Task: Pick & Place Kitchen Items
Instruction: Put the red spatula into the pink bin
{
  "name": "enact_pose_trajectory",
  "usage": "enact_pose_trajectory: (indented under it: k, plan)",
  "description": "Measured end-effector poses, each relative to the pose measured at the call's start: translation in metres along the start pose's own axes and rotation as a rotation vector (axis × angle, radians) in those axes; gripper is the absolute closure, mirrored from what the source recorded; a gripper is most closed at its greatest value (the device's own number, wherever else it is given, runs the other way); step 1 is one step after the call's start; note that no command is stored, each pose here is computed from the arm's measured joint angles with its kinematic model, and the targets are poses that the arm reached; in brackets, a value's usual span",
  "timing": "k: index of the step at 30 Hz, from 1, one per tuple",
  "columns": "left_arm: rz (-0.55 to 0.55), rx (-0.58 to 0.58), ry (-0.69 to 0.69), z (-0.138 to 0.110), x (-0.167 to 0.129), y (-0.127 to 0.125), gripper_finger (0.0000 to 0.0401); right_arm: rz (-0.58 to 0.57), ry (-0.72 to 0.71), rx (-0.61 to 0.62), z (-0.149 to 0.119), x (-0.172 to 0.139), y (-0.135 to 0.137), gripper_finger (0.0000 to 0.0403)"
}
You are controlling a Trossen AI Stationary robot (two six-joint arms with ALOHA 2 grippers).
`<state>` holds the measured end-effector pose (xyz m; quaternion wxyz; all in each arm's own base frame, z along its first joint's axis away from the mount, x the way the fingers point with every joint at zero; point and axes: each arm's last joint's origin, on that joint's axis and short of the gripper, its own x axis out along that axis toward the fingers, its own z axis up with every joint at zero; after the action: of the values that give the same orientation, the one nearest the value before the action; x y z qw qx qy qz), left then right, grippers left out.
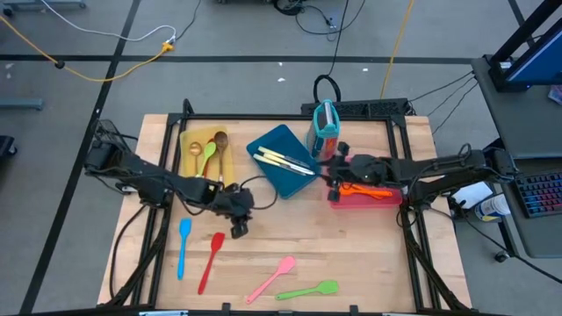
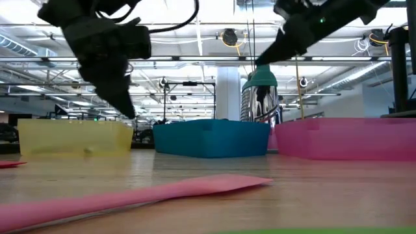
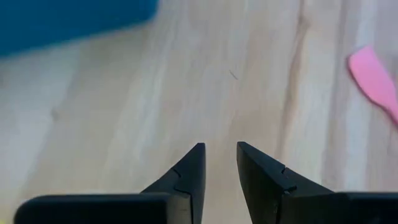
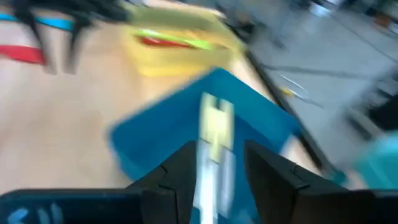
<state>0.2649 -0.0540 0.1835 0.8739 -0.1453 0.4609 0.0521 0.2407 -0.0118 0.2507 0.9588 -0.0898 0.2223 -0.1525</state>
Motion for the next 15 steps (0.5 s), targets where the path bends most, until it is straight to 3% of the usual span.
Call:
enact_pose_trajectory:
  k: [4, 8, 15]
  plan:
    - [0.047, -0.091, 0.127, -0.016, 0.000, -0.002, 0.0308, 0.131, -0.092, -0.022, 0.007, 0.000, 0.008, 0.0275]
    - [0.068, -0.145, 0.250, -0.030, -0.004, -0.006, 0.0297, 0.157, -0.093, -0.059, 0.007, 0.001, 0.016, 0.0274]
    - [0.119, -0.245, 0.370, -0.045, -0.008, -0.010, 0.0216, 0.179, -0.072, -0.101, 0.003, 0.006, 0.025, 0.0241]
